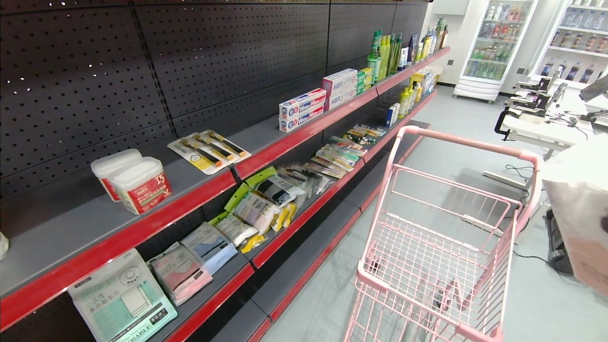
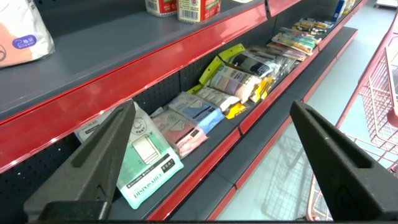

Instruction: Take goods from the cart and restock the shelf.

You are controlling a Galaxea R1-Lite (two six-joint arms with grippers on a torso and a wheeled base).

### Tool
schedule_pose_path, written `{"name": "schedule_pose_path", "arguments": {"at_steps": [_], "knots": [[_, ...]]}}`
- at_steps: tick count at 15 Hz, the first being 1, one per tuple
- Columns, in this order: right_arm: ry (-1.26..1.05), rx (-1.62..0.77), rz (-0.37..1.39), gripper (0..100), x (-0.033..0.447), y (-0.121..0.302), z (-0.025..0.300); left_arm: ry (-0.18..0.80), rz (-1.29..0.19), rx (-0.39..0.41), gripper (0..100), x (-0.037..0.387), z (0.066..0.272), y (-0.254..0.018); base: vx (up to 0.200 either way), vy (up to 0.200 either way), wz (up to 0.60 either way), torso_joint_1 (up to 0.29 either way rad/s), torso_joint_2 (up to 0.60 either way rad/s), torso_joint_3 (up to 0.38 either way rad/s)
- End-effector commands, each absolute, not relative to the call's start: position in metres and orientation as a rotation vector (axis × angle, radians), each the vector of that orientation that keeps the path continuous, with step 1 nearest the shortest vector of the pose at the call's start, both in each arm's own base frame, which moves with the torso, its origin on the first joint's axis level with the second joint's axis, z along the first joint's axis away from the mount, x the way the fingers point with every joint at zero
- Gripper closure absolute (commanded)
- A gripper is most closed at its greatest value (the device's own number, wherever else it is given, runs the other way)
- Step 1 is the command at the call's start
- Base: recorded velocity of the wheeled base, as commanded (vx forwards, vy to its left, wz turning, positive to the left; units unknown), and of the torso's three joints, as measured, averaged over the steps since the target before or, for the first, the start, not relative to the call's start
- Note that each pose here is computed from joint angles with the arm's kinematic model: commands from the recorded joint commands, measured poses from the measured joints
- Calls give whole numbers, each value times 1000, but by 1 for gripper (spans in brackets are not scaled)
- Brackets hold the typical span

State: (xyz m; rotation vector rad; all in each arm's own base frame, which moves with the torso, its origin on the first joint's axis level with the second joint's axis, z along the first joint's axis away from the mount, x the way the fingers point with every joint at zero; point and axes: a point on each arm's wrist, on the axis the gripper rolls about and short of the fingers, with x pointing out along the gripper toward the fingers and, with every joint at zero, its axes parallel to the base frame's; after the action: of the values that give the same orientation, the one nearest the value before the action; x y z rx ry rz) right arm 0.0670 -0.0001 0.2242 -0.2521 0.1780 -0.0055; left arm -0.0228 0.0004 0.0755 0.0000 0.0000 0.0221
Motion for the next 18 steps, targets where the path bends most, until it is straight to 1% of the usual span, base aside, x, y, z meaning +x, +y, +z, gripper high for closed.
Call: {"name": "schedule_pose_path", "arguments": {"at_steps": [1, 3, 5, 8, 13, 18], "knots": [[93, -253, -52, 100, 10, -1, 210, 2, 23, 0, 0, -23, 76, 0, 0, 0, 0, 0, 0, 0], [78, -296, -52, 100, -11, -1, 201, 2, 23, 0, 0, -23, 76, 0, 0, 0, 0, 0, 0, 0], [66, -300, -58, 100, -15, -1, 202, 0, 23, 0, 0, -23, 75, 0, 0, 0, 0, 0, 0, 0], [49, -301, -64, 100, -16, -1, 208, 2, 23, 0, 0, -23, 76, 0, 0, 0, 0, 0, 0, 0], [60, -315, -62, 100, -12, -1, 210, 3, 23, 0, 0, -23, 75, 0, 0, 0, 0, 0, 0, 0], [74, -329, -52, 100, -9, -1, 209, 2, 23, 0, 0, -23, 76, 0, 0, 0, 0, 153, -328, -177]]}}
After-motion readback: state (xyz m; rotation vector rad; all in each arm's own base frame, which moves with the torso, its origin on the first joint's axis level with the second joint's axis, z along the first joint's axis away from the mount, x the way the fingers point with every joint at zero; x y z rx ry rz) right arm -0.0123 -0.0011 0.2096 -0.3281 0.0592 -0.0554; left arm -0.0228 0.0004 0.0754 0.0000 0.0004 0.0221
